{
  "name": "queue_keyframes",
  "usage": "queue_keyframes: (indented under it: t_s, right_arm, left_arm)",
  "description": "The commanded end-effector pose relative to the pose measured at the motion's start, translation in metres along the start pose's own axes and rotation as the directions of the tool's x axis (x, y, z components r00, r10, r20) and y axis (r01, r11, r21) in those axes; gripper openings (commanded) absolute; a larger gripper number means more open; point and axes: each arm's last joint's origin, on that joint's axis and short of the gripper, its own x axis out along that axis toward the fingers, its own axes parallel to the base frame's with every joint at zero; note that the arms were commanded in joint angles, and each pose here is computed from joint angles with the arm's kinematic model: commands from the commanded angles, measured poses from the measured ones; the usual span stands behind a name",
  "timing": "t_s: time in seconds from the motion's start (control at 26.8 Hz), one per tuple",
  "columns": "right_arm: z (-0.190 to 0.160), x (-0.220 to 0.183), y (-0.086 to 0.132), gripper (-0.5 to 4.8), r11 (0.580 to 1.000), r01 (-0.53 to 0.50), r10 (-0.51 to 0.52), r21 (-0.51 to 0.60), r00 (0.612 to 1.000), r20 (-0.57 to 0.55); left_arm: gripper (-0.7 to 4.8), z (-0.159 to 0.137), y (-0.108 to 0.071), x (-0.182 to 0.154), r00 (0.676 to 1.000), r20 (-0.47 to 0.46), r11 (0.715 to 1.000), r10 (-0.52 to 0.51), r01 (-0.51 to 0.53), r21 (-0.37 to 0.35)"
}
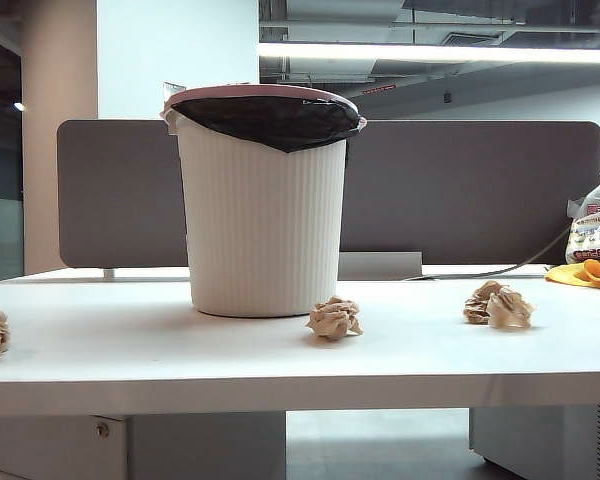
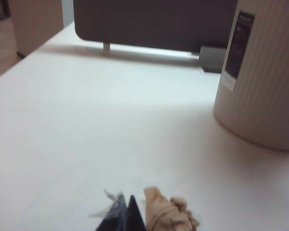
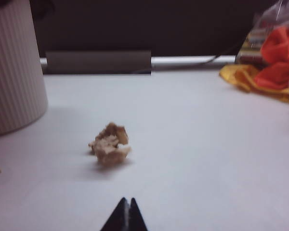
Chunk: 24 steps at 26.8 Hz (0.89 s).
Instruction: Pick up all the trash on the table and put it in the trash can.
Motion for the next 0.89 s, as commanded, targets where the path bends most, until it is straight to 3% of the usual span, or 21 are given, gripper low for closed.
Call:
queue_keyframes:
  t_s: [0.04,0.19,0.34,0.48,0.67,0.78,0.89]
  right_arm:
    - [0.0,0.0,0.0,0.04,1.0,0.0,0.0,0.01,1.0,0.005]
    - [0.0,0.0,0.0,-0.01,0.999,0.008,-0.008,0.054,1.0,0.005]
    - [0.0,0.0,0.0,-0.01,1.0,0.008,-0.008,-0.003,1.0,0.006]
    - [0.009,-0.001,0.001,-0.01,1.0,0.001,-0.002,0.009,0.999,0.042]
    - [0.053,-0.013,0.005,-0.01,0.999,-0.044,0.044,0.001,0.987,0.156]
    - [0.089,-0.019,0.009,-0.02,0.994,-0.101,0.091,0.038,0.975,0.202]
    - [0.127,-0.016,0.014,-0.02,0.984,-0.177,0.168,0.027,0.965,0.203]
  left_arm:
    - [-0.04,0.003,-0.001,0.0,0.999,0.032,0.999,-0.032,0.031,0.011]
    - [-0.05,0.006,-0.002,0.0,0.997,0.059,0.999,-0.041,0.04,0.016]
    - [-0.05,0.009,-0.002,-0.001,0.996,0.075,0.999,-0.042,0.041,0.018]
    - [-0.05,0.032,-0.005,-0.007,0.983,0.176,0.999,-0.049,0.044,0.031]
    - [-0.05,0.068,-0.011,-0.023,0.982,0.187,0.996,-0.018,0.033,-0.08]
    - [-0.05,0.087,-0.014,-0.031,0.989,0.15,0.996,-0.011,0.024,-0.086]
    - [-0.05,0.112,-0.017,-0.035,0.983,0.185,0.997,-0.016,0.03,-0.074]
